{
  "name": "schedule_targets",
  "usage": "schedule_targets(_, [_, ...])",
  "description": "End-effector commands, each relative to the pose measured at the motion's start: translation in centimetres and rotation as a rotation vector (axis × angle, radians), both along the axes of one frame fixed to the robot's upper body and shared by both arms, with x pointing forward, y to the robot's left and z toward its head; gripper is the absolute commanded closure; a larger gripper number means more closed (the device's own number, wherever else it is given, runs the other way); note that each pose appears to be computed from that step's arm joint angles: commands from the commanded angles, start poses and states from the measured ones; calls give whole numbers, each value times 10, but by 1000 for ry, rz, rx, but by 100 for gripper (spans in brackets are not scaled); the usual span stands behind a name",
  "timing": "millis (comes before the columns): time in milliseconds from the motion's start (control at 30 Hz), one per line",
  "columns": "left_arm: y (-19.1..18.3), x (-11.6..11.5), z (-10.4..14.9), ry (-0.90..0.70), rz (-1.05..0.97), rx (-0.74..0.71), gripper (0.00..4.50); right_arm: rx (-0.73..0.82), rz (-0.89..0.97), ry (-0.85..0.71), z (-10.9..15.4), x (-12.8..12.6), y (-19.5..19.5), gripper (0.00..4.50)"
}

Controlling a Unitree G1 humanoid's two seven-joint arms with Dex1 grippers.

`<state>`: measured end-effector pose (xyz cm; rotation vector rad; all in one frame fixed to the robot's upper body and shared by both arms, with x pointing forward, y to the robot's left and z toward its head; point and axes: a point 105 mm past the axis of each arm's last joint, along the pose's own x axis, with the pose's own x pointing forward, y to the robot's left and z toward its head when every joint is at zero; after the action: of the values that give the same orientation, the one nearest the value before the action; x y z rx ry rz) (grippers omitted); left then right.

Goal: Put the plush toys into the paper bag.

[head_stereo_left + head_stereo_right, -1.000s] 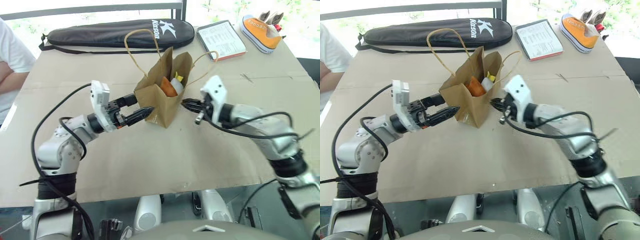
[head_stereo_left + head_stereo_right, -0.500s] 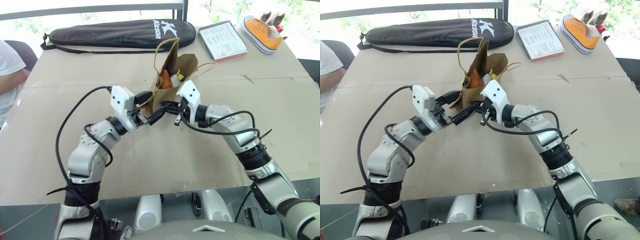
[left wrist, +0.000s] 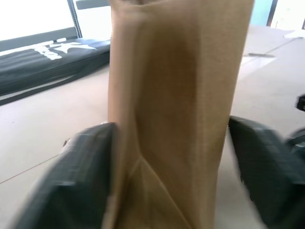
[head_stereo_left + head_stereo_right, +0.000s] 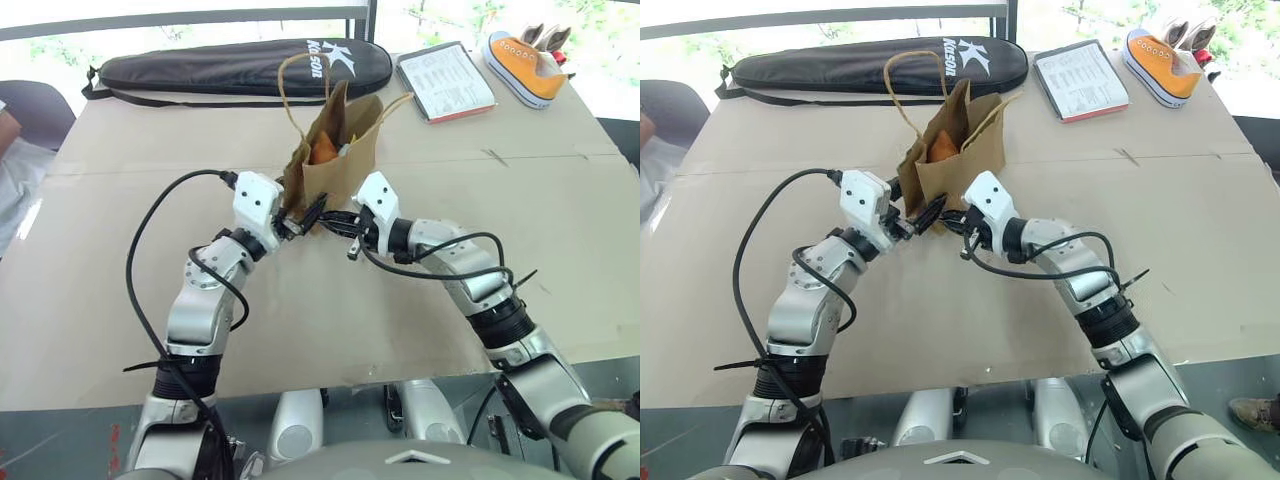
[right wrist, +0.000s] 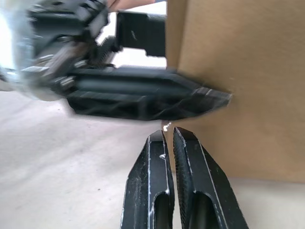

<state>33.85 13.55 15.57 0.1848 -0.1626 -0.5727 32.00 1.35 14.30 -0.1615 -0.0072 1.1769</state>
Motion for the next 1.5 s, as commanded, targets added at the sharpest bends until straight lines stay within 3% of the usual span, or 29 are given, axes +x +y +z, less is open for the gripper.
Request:
schedule_targets(33, [-1, 1, 13, -66, -39, 0, 258, 132, 50, -140, 40, -24, -21, 450])
schedule_targets(67, [0, 2, 14, -74, -49, -1, 304, 146, 47, -138, 43, -28, -29, 450])
schedule_targets(167, [4, 3, 18, -94, -94, 18, 448, 105, 48, -137, 42, -39, -50, 357])
schedule_targets(300, [8, -2, 26, -116, -236, 31, 450, 55, 31, -127, 47, -58, -85, 188])
schedule_targets(367, [7, -9, 28, -118, -369, 78, 450, 5, -15, -130, 47, -65, -106, 115])
schedule_targets(433, [4, -20, 33, -125, -530, 127, 450, -50, -54, -122, 46, -73, -127, 14])
schedule_targets(533, [9, -28, 32, -116, -700, 219, 450, -121, -131, -108, 43, -84, -156, 5])
schedule_targets(633, [14, -20, 29, -133, -737, 295, 450, -143, -197, -104, 46, -91, -172, 5])
schedule_targets(833, [20, -2, 19, -157, -794, 404, 450, -141, -239, -116, 53, -96, -167, 5])
schedule_targets(967, [21, 0, 13, -142, -823, 425, 337, -145, -244, -122, 53, -94, -161, 0])
schedule_targets(1200, [41, -1, 30, -89, -662, 275, 32, -142, -263, -119, 55, -92, -168, 0])
schedule_targets(1333, [64, -24, 28, 94, -487, 133, 32, -121, -309, -100, 55, -93, -188, 0])
schedule_targets(1500, [98, -82, 15, 267, -255, 3, 32, -192, -338, -26, 43, -106, -228, 0])
